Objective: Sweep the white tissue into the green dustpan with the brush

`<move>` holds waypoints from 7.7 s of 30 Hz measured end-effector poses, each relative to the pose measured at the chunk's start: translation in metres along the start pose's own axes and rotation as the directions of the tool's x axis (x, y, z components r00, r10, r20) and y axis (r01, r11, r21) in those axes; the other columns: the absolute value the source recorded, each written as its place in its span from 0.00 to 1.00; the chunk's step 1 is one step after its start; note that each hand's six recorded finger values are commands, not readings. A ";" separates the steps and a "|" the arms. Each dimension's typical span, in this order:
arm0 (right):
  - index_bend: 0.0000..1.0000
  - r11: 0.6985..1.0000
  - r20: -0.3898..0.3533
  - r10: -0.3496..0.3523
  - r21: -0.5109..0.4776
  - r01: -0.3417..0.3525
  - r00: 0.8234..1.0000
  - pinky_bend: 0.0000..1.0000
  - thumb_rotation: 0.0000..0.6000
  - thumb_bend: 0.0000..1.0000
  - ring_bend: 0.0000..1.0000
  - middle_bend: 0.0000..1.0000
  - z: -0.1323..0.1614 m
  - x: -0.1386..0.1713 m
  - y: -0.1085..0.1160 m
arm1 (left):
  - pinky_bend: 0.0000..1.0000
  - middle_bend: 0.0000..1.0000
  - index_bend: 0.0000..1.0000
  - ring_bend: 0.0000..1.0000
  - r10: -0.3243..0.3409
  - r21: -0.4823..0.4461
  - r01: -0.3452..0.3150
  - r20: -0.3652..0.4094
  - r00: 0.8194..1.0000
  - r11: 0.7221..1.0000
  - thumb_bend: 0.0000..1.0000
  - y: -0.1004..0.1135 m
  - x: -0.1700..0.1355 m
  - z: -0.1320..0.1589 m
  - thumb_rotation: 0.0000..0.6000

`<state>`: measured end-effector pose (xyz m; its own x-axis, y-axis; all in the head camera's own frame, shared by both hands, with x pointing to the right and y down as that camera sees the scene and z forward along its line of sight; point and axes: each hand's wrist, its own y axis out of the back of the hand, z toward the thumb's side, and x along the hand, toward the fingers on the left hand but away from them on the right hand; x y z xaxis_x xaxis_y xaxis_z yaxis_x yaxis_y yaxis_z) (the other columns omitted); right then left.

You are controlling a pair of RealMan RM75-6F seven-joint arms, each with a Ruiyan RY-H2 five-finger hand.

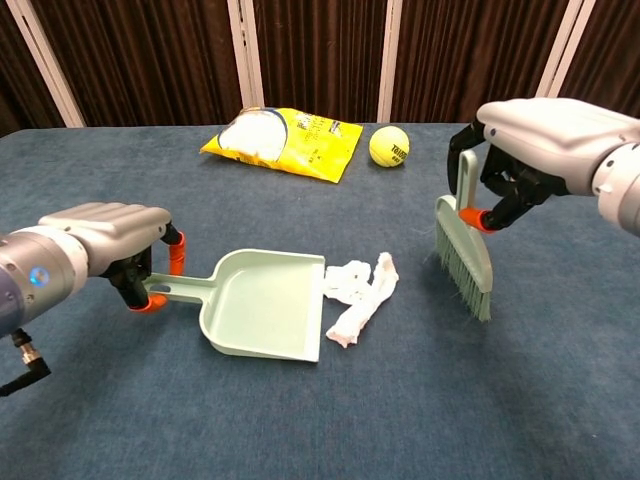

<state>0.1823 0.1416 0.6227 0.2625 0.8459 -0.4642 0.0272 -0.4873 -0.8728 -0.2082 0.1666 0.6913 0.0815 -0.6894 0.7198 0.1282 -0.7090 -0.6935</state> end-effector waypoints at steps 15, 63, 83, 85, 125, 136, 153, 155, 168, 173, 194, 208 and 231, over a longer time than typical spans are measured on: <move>0.86 1.000 0.017 -0.019 0.016 0.019 1.000 0.85 1.00 0.39 0.92 0.92 -0.012 0.016 0.021 | 0.95 0.99 0.66 0.99 -0.027 -0.022 0.026 -0.009 1.000 0.999 0.58 -0.001 -0.004 0.011 1.00; 0.87 0.992 0.028 0.033 0.118 -0.036 0.999 0.85 1.00 0.39 0.92 0.92 -0.004 0.032 0.004 | 0.95 0.99 0.67 0.99 -0.042 -0.001 0.042 -0.040 0.998 0.999 0.58 0.012 -0.010 -0.002 1.00; 0.87 0.986 -0.113 0.114 -0.108 -0.126 0.987 0.85 1.00 0.40 0.92 0.92 0.084 0.042 -0.010 | 0.95 1.00 0.67 0.99 -0.062 -0.028 0.062 0.000 0.998 0.998 0.58 -0.001 -0.011 0.025 1.00; 0.88 0.984 -0.128 0.116 -0.124 -0.131 0.985 0.85 1.00 0.40 0.92 0.92 0.096 0.043 -0.008 | 0.95 1.00 0.67 0.99 -0.063 -0.030 0.063 0.002 0.998 0.998 0.58 -0.002 -0.011 0.026 1.00; 0.91 0.997 0.057 -0.077 -0.018 0.078 0.995 0.85 1.00 0.40 0.92 0.92 0.027 -0.022 0.027 | 0.97 1.00 0.70 1.00 -0.022 -0.060 0.020 -0.035 0.999 0.998 0.61 0.005 -0.007 0.008 1.00; 0.91 0.996 0.064 -0.087 0.012 0.086 0.994 0.85 1.00 0.40 0.92 0.92 0.012 -0.028 0.013 | 0.97 1.00 0.70 1.00 -0.007 -0.088 0.001 -0.066 0.998 0.996 0.62 0.006 0.000 -0.002 1.00; 0.91 0.999 -0.042 -0.007 -0.031 0.006 0.999 0.85 1.00 0.40 0.92 0.92 0.052 -0.013 -0.009 | 0.97 1.00 0.70 1.00 -0.014 -0.105 0.009 -0.041 0.999 0.994 0.62 -0.001 0.003 0.013 1.00; 0.91 0.998 -0.061 -0.007 -0.059 0.003 0.998 0.85 1.00 0.40 0.92 0.92 0.061 -0.011 -0.007 | 0.97 1.00 0.70 1.00 -0.015 -0.108 0.011 -0.039 0.999 0.994 0.62 -0.001 0.004 0.014 1.00; 0.92 0.986 -0.143 -0.070 -0.160 0.046 0.987 0.85 1.00 0.40 0.92 0.92 0.094 -0.006 0.019 | 0.97 1.00 0.70 1.00 -0.021 -0.111 0.017 -0.036 0.999 0.994 0.62 -0.002 0.004 0.016 1.00; 0.92 0.987 -0.106 -0.127 -0.116 0.114 0.986 0.85 1.00 0.40 0.92 0.92 0.077 -0.018 0.033 | 0.97 1.00 0.70 1.00 -0.018 -0.111 0.013 -0.040 0.999 0.994 0.62 0.000 0.005 0.013 1.00; 0.92 0.995 0.000 -0.095 -0.019 0.095 0.996 0.85 1.00 0.40 0.92 0.92 0.025 -0.030 0.010 | 0.97 1.00 0.70 1.00 -0.017 -0.110 0.012 -0.043 0.999 0.994 0.62 0.002 0.005 0.013 1.00; 0.92 0.994 -0.092 -0.018 -0.106 0.008 0.996 0.85 1.00 0.40 0.92 0.92 0.065 -0.011 -0.011 | 0.97 1.00 0.70 1.00 -0.028 -0.124 0.025 -0.020 0.999 0.992 0.62 -0.001 0.002 0.025 1.00; 0.92 0.979 -0.173 -0.124 -0.185 0.092 0.977 0.85 1.00 0.40 0.92 0.92 0.099 -0.010 0.028 | 0.97 1.00 0.70 1.00 -0.035 -0.132 0.034 -0.003 0.999 0.991 0.62 -0.004 0.003 0.035 1.00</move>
<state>0.0855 0.1414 0.5882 0.4202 0.8496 -0.3188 0.2287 -0.4391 -0.8688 -0.1735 0.1726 0.6972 0.0740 -0.6649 0.7432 -0.0012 -0.7453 -0.6667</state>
